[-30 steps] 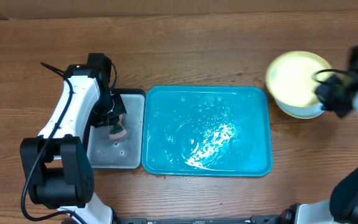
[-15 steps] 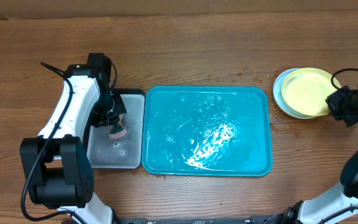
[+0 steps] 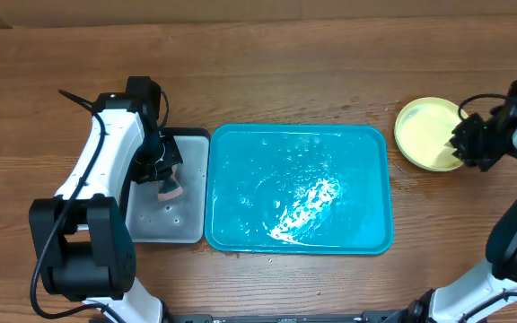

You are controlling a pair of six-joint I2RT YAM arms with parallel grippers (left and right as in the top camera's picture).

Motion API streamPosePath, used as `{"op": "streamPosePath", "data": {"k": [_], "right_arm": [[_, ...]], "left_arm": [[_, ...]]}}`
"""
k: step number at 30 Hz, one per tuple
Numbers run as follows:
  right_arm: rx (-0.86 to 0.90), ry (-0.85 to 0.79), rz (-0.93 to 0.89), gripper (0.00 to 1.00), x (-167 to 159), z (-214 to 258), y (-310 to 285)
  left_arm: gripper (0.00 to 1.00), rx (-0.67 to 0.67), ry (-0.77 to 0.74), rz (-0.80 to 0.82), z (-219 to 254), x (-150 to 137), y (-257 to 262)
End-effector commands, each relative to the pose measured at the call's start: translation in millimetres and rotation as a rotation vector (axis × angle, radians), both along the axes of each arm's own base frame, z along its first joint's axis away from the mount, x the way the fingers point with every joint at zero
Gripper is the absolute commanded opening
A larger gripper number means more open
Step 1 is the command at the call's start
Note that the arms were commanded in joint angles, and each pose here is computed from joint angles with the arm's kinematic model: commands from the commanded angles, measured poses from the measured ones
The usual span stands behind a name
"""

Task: Clean dirty plates on tray and stack at the side
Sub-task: 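Release the yellow plate and raise the right gripper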

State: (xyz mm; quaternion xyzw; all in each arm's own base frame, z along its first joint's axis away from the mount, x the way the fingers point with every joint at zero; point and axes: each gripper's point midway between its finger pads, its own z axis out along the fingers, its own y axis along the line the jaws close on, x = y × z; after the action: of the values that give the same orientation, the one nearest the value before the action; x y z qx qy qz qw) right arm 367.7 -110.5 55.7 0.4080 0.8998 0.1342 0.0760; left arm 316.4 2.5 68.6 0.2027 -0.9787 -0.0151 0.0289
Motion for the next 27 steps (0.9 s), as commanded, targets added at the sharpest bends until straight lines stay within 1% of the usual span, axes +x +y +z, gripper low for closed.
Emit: {"op": "streamPosePath", "data": {"k": [1,5,11,15,21,22,23,24,25,27], "right_arm": [[-0.006,-0.077,0.124,0.26,20,26,20],[-0.032,-0.134,0.197,0.26,29,62,40],[-0.092,-0.277,0.360,0.32,35,127,83],[-0.123,-0.371,0.489,0.37,24,165,122],[-0.120,-0.425,0.626,0.40,-7,195,169],[-0.124,-0.433,0.654,0.40,-12,199,175],[-0.129,-0.444,0.682,0.41,-16,202,181],[-0.134,-0.456,0.709,0.41,-20,206,186],[-0.146,-0.465,0.723,0.42,-23,209,190],[-0.165,-0.482,0.740,0.44,-27,215,196]], "left_arm": [[0.04,-0.003,-0.006,-0.020,1,1,2],[0.04,0.051,-0.002,-0.025,1,0,12],[0.05,0.064,0.000,-0.026,-7,-3,14],[0.04,0.070,-0.034,-0.025,-18,3,15],[0.04,0.070,-0.089,-0.023,-28,13,15],[0.06,0.070,-0.091,-0.023,-29,13,15],[0.13,0.070,-0.094,-0.023,-29,14,15],[0.23,0.068,-0.097,-0.023,-29,15,14],[0.38,0.067,-0.099,-0.023,-29,15,14],[0.61,0.067,-0.099,-0.023,-29,15,14]]}}
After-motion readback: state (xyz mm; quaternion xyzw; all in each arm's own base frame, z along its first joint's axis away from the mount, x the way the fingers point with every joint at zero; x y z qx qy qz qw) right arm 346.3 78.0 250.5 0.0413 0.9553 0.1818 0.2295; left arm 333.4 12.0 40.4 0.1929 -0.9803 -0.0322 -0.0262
